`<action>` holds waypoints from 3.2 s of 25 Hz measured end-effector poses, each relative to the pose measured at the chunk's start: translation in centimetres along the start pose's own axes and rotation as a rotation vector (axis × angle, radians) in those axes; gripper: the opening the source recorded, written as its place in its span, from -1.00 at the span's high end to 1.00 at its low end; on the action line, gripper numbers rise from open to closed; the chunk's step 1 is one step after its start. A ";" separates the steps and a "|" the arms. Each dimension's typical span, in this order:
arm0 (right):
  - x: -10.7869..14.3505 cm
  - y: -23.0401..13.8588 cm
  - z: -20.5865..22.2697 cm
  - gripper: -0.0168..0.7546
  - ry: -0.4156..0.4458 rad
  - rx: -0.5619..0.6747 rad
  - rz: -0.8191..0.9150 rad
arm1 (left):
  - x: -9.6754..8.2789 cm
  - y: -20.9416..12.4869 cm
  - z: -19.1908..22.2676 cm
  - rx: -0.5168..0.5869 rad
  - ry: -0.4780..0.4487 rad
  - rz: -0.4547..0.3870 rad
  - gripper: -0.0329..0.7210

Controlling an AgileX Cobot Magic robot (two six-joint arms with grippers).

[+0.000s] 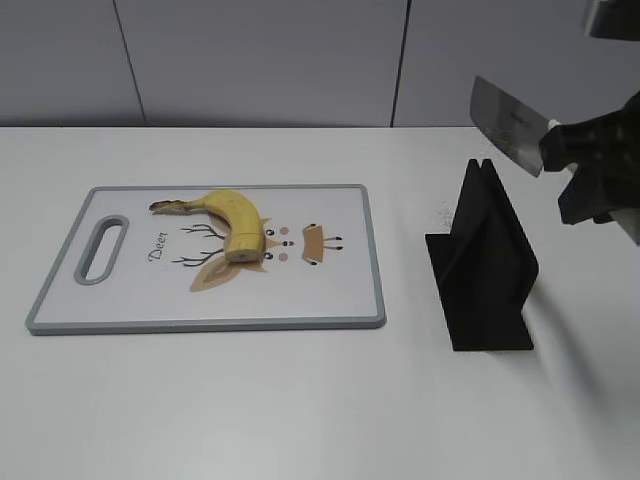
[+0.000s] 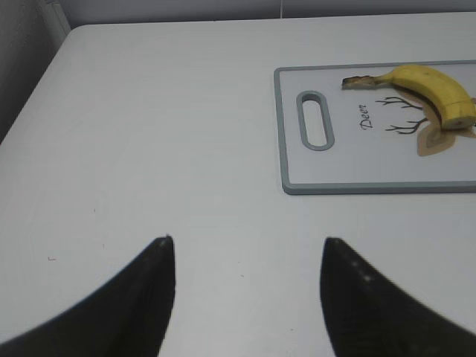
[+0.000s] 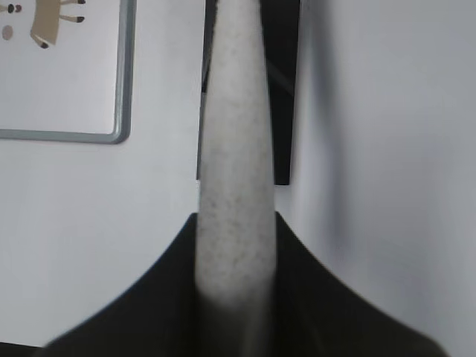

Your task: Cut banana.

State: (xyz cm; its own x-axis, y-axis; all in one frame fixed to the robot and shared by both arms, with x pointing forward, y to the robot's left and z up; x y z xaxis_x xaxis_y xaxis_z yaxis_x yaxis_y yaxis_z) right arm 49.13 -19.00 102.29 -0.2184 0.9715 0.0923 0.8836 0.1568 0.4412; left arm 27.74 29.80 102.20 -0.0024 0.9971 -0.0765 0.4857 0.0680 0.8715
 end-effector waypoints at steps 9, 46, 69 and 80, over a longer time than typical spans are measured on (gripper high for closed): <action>0.0 -0.1 1.6 0.50 -0.010 0.049 0.001 | 0.0 0.0 0.0 0.000 0.000 0.001 -0.66; 1.5 -1.5 5.0 -0.62 0.080 0.228 -0.005 | 0.0 0.0 0.0 0.000 0.000 0.001 -0.66; 0.0 -7.4 -10.1 -0.67 0.109 -0.362 -0.435 | 0.0 0.0 0.0 0.000 0.001 0.001 -0.66; -1.3 -14.2 -10.4 -0.56 0.099 -0.479 -0.485 | 0.0 0.0 0.0 0.000 0.001 0.001 -0.66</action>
State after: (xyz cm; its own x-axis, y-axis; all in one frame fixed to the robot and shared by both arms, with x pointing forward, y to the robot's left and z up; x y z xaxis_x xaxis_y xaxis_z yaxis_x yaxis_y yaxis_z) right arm 32.58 -24.38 105.17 -0.5997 0.7871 -0.1443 0.4009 0.4516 0.7971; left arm 27.74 29.81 102.20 -0.0024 0.9972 -0.0753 0.4856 0.0670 0.8716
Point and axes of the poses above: a point on each arm's last joint axis where the gripper is mounted, z pointing out along that axis toward the gripper, x along the wrist's bending axis when the last joint is at zero, y = z × x, the point moved 5 cm from there along z, pointing out along that axis toward the gripper, and after that the axes turned 11 degrees about -z, right-handed, at the moved point
